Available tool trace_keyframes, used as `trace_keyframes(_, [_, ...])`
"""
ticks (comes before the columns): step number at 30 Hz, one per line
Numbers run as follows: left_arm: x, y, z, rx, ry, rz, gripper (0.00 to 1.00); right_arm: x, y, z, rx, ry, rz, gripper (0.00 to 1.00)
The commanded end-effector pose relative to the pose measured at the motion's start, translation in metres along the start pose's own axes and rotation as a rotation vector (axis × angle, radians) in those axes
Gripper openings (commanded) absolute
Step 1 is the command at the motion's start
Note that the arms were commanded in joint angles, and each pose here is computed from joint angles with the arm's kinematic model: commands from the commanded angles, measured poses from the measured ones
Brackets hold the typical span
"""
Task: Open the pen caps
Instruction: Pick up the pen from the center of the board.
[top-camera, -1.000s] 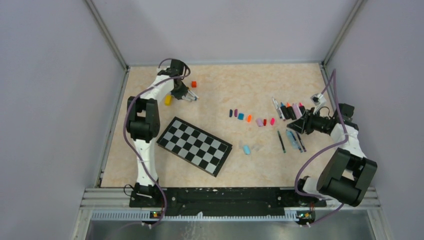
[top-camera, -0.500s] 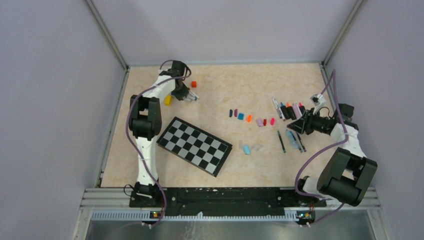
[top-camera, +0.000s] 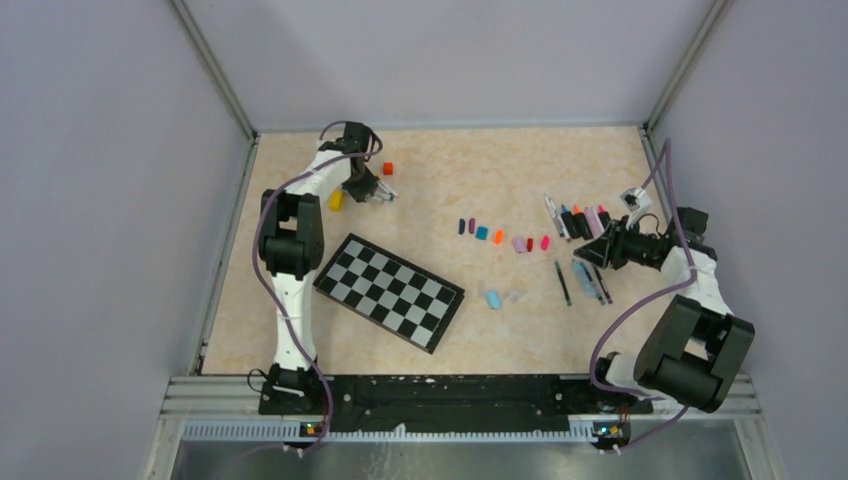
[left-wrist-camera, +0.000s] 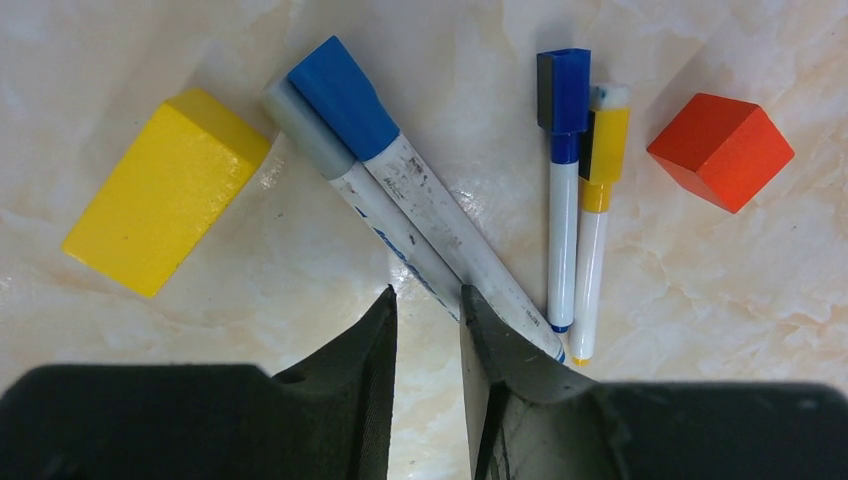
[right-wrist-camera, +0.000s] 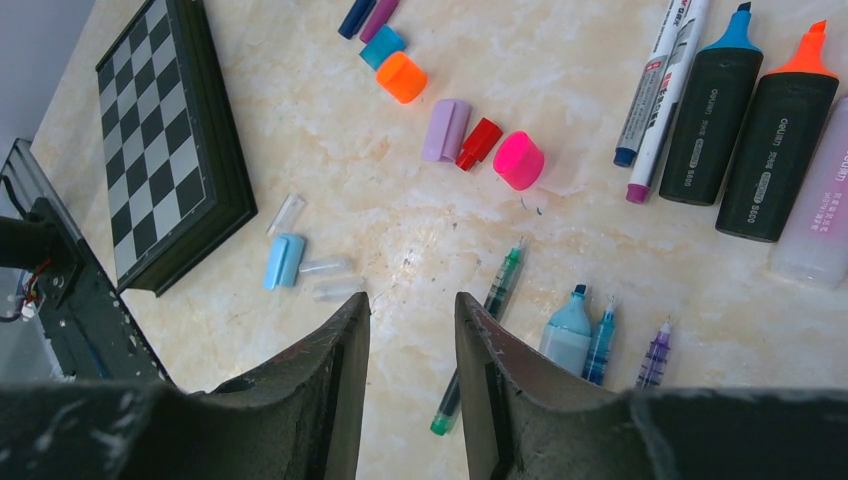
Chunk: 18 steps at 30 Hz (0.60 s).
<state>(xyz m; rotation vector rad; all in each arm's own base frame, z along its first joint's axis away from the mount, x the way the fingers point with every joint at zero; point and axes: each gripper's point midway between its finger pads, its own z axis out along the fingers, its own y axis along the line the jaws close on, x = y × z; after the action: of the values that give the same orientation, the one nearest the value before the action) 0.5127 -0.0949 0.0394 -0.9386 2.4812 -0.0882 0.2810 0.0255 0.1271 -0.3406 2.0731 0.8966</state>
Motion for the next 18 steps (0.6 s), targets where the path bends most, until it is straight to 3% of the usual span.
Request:
trace_keyframes(1, [-0.002,0.010,0.005,-0.037,0.007,-0.002,0.33,-0.019,-0.001,-0.002,-0.001,-0.020,-0.067,0.36])
trace_keyframes(8, [-0.005,0.008,0.004,-0.016,0.015,-0.014,0.37,-0.019,-0.001,-0.002,-0.001,-0.020,-0.070,0.36])
trace_keyframes(18, [-0.013,0.007,-0.005,0.016,-0.002,-0.057,0.32,-0.019,-0.001,-0.002,-0.001,-0.019,-0.074,0.36])
